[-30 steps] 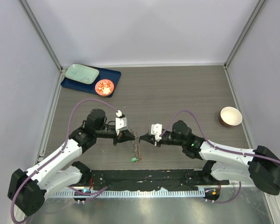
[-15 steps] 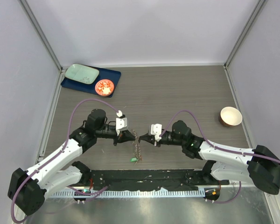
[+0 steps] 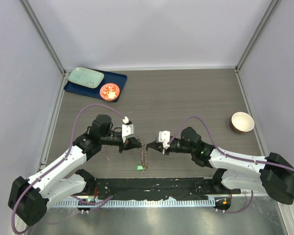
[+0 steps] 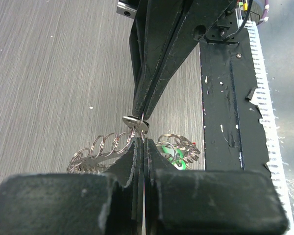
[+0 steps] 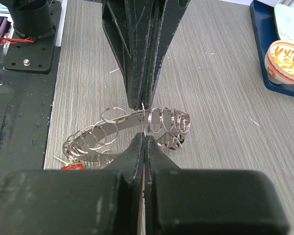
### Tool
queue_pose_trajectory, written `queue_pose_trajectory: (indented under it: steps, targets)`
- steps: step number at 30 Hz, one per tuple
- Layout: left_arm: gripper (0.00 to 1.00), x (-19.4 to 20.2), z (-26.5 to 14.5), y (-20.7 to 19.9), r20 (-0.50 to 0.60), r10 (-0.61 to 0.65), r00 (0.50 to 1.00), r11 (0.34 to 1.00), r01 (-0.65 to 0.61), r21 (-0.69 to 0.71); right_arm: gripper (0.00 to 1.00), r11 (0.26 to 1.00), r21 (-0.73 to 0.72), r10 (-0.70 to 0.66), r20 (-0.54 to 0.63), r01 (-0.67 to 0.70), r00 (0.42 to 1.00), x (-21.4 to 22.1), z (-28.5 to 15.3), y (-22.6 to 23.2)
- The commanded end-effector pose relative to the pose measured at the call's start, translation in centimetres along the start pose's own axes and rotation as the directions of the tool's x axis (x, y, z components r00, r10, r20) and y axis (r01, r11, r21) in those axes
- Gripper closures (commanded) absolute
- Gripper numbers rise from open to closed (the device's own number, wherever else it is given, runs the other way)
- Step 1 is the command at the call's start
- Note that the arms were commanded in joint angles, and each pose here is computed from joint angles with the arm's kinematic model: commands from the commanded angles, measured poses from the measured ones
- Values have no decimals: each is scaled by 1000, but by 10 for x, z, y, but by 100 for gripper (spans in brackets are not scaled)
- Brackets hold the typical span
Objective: Put the keys on the keyring
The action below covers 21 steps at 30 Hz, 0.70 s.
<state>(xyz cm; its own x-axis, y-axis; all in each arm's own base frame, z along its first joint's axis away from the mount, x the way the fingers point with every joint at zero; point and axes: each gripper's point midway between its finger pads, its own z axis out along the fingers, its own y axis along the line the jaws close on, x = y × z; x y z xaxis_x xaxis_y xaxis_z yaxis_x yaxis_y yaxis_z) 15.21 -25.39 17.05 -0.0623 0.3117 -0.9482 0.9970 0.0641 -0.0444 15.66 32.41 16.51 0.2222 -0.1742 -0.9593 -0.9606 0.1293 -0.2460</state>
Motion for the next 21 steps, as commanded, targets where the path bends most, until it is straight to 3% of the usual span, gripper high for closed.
queue_pose_trajectory:
  steps: [1,21]
  targets:
    - [100,-24,-2,1,52,80,995,997,-81,-1,99,999,10,-43,58,42,997,-18,0,-3]
    - [100,-24,-1,0,54,74,996,997,-75,14,99,999,-14,-30,69,31,997,-21,5,-1]
